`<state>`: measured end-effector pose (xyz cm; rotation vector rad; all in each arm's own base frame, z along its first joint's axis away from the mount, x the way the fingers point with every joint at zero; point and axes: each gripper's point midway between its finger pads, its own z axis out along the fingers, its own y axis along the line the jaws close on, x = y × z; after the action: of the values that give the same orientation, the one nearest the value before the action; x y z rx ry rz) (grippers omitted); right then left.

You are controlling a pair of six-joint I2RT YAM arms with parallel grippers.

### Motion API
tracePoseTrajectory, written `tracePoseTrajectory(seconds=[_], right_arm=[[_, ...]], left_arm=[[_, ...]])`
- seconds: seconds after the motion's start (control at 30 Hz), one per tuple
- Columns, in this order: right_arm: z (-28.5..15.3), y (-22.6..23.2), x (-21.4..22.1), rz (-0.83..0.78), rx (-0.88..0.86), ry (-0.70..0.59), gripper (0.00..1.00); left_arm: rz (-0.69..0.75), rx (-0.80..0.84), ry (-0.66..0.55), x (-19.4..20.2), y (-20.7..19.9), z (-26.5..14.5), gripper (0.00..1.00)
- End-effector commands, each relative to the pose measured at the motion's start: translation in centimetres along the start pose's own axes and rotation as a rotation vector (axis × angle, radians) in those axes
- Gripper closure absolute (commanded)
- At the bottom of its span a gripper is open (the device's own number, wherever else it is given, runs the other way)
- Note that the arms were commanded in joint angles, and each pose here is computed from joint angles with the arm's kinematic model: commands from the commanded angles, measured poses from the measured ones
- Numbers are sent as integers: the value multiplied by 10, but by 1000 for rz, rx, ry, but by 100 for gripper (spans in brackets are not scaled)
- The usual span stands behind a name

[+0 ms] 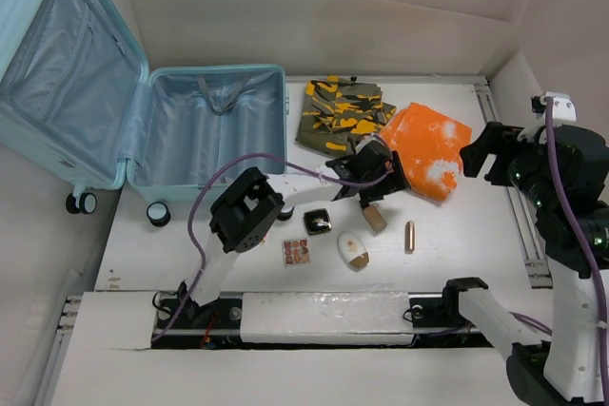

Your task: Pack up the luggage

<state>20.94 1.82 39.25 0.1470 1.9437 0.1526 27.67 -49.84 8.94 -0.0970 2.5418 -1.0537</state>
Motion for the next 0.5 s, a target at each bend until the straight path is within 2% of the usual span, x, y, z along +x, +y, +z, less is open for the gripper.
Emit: tracePoseTrajectory(seconds=[0.0, 0.13, 0.33, 0.47], right_arm=[[-7, 10, 1, -3, -63, -14, 18], [-9, 16, 8, -4, -99, -1, 15], [-10, 22, 13, -8, -141, -3, 15], [-13, 24, 13, -20, -152, -11, 15]], left_arm=[[-106, 43, -116, -36, -29, 9, 19], [-145, 1, -137, -46, -23, 28, 16], [-213, 0, -152, -61, -22, 48, 16], [-220, -90, -183, -69, -1, 60, 18]])
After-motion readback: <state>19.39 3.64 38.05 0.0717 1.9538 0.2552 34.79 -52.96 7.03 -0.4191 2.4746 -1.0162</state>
